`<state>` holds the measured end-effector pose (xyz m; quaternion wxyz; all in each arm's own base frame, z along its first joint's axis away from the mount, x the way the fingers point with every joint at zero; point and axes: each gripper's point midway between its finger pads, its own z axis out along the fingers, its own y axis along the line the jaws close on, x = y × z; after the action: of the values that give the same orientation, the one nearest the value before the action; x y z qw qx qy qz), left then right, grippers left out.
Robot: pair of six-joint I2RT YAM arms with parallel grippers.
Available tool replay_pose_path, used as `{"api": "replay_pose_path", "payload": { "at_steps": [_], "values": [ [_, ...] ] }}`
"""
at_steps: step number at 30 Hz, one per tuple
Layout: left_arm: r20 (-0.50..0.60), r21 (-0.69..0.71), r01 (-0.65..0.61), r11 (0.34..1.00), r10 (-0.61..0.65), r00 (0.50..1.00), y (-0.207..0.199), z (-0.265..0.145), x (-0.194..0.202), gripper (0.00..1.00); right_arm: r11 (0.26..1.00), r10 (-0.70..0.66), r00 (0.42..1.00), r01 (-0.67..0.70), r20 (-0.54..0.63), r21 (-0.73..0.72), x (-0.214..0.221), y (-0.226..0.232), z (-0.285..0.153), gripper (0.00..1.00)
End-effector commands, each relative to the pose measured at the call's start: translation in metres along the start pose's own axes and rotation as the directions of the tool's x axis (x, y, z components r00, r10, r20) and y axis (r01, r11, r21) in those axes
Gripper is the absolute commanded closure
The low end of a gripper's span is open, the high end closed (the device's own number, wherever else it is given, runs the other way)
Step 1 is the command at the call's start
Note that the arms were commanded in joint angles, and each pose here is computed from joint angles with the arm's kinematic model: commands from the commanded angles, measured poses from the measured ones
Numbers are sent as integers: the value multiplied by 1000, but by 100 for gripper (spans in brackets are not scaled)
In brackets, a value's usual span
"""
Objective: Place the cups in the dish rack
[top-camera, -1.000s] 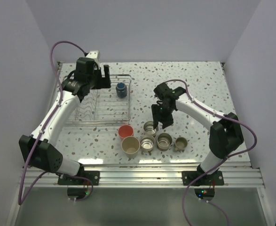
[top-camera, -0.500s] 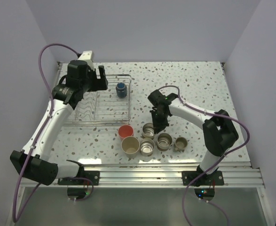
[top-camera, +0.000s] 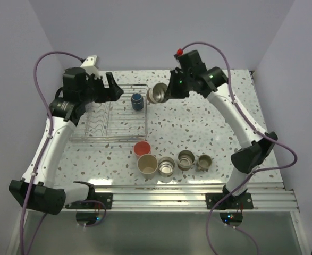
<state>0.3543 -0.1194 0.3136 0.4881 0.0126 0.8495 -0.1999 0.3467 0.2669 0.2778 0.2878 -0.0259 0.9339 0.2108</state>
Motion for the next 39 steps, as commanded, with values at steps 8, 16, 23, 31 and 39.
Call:
{"api": "replay_pose_path", "payload": {
  "at_steps": [8,16,23,31,39],
  "values": [
    [212,871,-75,486,-232,949,-109,-105,-46,12,539,255,966,-171,-33,-825,-65,129,-131,100],
    [119,952,-6,307,-351,929,-110,-114,-48,11,464,203,975,-180,-94,-867,-54,136,-136,100],
    [65,961,34,276,-340,938,-118,-105,-47,11,482,195,971,-215,-136,-849,-39,136,-121,100],
    [62,974,20,227,-345,937,-128,-110,-48,14,543,187,967,-246,-170,-803,-24,130,-92,100],
    [59,976,16,217,-338,939,-133,-114,-48,19,589,180,964,-264,-194,-764,-11,121,-71,100]
  ]
}}
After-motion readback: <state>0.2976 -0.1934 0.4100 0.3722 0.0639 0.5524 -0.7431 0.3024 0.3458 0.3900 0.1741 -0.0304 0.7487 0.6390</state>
